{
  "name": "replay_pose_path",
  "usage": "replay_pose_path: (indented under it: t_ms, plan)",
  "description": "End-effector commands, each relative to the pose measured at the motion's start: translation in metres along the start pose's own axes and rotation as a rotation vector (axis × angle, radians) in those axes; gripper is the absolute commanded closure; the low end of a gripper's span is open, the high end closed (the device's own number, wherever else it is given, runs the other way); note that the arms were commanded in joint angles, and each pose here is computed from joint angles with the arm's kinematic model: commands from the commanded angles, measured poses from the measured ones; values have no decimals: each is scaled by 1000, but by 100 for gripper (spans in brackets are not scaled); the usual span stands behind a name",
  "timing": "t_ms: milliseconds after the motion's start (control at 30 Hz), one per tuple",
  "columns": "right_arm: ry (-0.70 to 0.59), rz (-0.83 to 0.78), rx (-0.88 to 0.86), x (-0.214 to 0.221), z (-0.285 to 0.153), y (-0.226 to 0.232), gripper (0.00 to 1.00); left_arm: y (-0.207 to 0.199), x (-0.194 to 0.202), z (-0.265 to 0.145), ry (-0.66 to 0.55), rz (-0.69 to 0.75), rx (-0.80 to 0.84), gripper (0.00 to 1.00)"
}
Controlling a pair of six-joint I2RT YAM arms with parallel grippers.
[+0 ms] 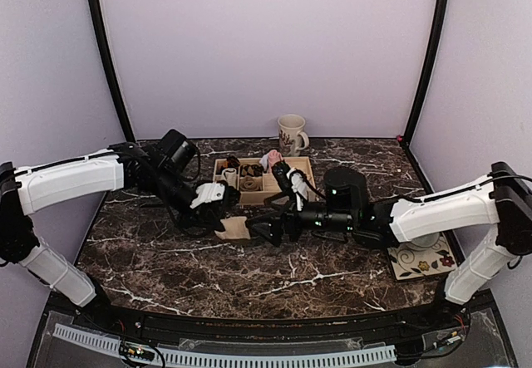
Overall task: Roll the socks
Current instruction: Pick up the sock from the center of the board, then pass from the left arm to the right
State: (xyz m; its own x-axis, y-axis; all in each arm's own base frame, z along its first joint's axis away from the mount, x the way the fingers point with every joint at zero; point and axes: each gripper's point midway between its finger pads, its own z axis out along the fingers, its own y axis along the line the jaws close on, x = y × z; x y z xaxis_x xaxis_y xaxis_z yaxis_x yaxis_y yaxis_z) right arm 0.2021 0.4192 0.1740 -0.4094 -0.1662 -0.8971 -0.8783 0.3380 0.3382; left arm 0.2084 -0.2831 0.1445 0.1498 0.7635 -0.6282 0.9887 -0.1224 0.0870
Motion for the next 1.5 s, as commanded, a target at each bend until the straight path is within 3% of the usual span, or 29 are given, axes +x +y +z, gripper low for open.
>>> replay_pose_path:
  t_ms: [0, 133, 367, 500, 633, 733, 833, 967, 1167, 1467]
  plan:
    - [-155, -109, 69, -69, -10, 33, 1, -8, -47, -35, -126, -194, 78, 100]
    - [-171, -160, 134, -87, -17, 43, 1, -12, -86, -69, -242, -171, 103, 100]
    - [-144, -213, -19, -86, -25, 81, 1, -67, -121, -113, -397, -176, 367, 100]
    - [-119, -226, 69, -92, -18, 82, 1, -78, -135, -128, -464, -196, 448, 100]
    - [-226, -264, 164, -113, -33, 94, 1, -78, -153, -146, -532, -177, 450, 100]
    - [-311, -256, 206, -119, -55, 105, 1, -76, -159, -153, -543, -173, 441, 100]
    - [-457, 46, 244, -116, -79, 79, 1, -76, -154, -150, -537, -177, 437, 100]
    - [-545, 225, -3, -97, -84, 95, 1, -74, -147, -149, -535, -190, 424, 100]
    - [-571, 223, 27, -109, -84, 100, 1, -70, -146, -149, -539, -199, 394, 100]
    - [-530, 141, -55, -130, -81, 130, 1, -44, -123, -125, -423, -202, 205, 100]
